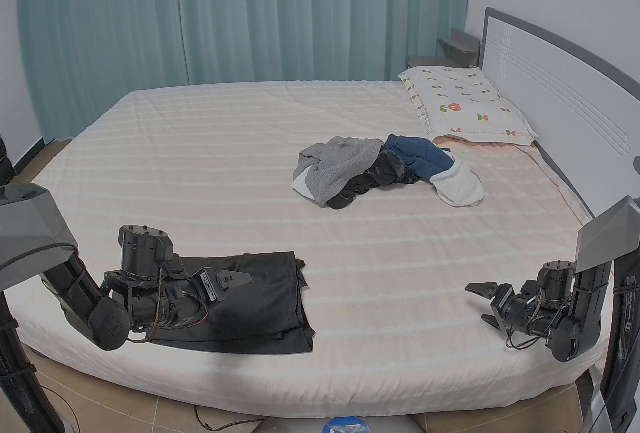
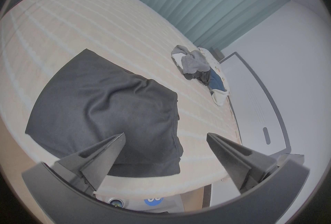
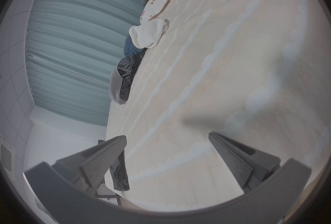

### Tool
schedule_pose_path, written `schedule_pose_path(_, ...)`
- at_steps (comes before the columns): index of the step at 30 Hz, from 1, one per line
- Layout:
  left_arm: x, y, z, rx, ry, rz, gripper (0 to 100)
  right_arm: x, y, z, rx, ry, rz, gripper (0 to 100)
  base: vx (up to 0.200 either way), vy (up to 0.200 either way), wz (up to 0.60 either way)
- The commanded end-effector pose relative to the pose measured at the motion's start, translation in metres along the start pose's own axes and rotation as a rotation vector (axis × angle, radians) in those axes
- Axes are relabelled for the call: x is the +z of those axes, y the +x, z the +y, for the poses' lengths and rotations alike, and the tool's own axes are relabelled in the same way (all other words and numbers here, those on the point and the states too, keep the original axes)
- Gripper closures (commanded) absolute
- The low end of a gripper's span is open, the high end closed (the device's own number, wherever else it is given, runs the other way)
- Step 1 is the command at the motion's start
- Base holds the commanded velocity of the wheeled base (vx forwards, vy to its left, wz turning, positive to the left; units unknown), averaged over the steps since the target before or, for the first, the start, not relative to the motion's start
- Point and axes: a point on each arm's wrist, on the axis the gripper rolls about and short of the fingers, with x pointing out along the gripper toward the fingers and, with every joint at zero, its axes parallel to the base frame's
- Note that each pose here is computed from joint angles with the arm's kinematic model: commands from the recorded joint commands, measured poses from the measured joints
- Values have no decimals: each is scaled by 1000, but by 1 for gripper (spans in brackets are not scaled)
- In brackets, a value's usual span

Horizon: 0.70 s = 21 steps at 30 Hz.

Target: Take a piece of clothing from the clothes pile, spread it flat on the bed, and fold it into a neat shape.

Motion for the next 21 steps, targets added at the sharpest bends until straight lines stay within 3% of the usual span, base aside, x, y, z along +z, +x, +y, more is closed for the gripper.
schedule_pose_path(1, -2, 0, 12, 25, -28, 5, 0, 1, 0, 1, 8, -5, -5, 0, 0, 0, 0)
schedule_pose_path(10, 0, 1, 17, 37, -55, 3, 0, 0, 0, 1, 8, -8, -3, 0, 0, 0, 0)
schedule_pose_path(17, 11, 1, 28, 37, -123, -12, 0, 1, 0, 1, 10, -20, -4, 0, 0, 200, 0)
schedule_pose_path(21, 14, 1, 43, 5, -234, 29, 0, 1, -1, 1, 10, -20, -6, 0, 0, 200, 0)
